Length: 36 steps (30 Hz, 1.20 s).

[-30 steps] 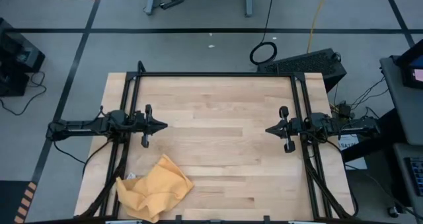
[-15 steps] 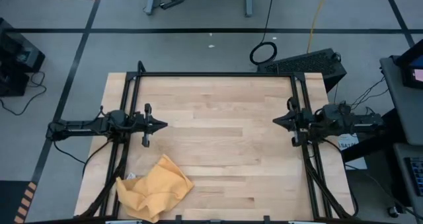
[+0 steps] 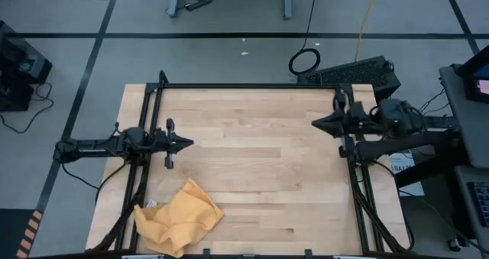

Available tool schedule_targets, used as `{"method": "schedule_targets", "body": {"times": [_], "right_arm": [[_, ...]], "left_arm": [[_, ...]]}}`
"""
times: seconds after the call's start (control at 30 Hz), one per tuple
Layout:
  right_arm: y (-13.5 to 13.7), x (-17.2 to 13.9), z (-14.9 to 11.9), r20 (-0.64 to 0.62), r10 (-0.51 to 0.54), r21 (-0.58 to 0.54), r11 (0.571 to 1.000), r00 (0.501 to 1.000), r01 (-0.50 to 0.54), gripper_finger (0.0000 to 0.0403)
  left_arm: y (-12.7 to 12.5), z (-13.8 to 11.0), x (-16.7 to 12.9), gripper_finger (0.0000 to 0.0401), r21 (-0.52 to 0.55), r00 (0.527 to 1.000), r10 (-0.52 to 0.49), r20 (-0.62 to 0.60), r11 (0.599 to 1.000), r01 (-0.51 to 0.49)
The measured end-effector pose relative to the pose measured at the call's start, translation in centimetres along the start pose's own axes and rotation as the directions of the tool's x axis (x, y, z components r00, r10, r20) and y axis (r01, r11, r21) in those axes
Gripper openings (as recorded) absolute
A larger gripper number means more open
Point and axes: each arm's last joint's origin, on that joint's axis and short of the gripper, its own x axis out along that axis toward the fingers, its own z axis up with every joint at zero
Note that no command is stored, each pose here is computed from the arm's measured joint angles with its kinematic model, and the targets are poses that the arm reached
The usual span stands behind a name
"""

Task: Roll towel into tight, uniform cylinder
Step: Roll the orange towel

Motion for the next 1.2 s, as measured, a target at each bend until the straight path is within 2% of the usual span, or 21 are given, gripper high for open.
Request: {"method": "schedule_targets", "body": {"times": [0.3, 0.37, 0.47, 0.6, 0.77, 0.9, 1.0, 1.1, 1.2], "right_arm": [[0.2, 5.0, -2.4, -0.175, -0.014, -0.009, 1.000, 0.984, 0.013, 0.0000], [0.3, 6.0, -3.1, -0.220, -0.016, -0.001, 1.000, 0.975, 0.016, 0.0000], [0.5, 7.5, -4.3, -0.283, -0.015, -0.006, 1.000, 0.959, 0.014, 0.0000], [0.8, 9.4, -6.2, -0.366, -0.012, -0.016, 1.000, 0.930, 0.007, 0.0000], [1.4, 11.9, -9.1, -0.476, -0.009, -0.031, 0.999, 0.879, -0.007, 0.0000], [1.8, 14.1, -11.6, -0.536, -0.013, -0.018, 1.000, 0.844, 0.004, 0.0000], [1.9, 15.6, -13.7, -0.572, -0.017, 0.006, 1.000, 0.820, 0.024, 0.0000], [1.9, 17.1, -15.8, -0.598, -0.021, 0.013, 0.999, 0.801, 0.036, 0.0000], [2.0, 18.3, -17.7, -0.608, -0.020, 0.011, 0.999, 0.794, 0.034, 0.0000]], "left_arm": [[0.1, 0.4, 0.0, 0.0027, -0.005, 0.999, 0.025, 0.041, 1.000, -0.024], [0.1, 0.6, 0.0, 0.0027, -0.034, 0.998, 0.028, 0.058, 0.999, -0.026], [0.3, 1.4, -0.2, 0.0027, -0.086, 0.993, 0.095, 0.075, 0.992, -0.088], [0.5, 5.2, -0.9, 0.0027, -0.096, 0.977, 0.123, 0.172, 0.990, -0.107], [0.7, 11.0, -1.8, 0.0027, -0.095, 0.980, 0.109, 0.167, 0.991, -0.094], [0.6, 14.7, -2.0, 0.0027, -0.142, 0.998, 0.026, 0.057, 0.990, -0.017], [0.4, 16.2, -1.7, 0.0027, -0.217, 0.997, -0.058, -0.054, 0.975, 0.045], [0.1, 16.0, -0.6, 0.0027, -0.277, 0.975, -0.157, -0.157, 0.954, 0.109], [-0.6, 15.0, 0.7, 0.0027, -0.305, 0.932, -0.278, -0.231, 0.931, 0.202]]}}
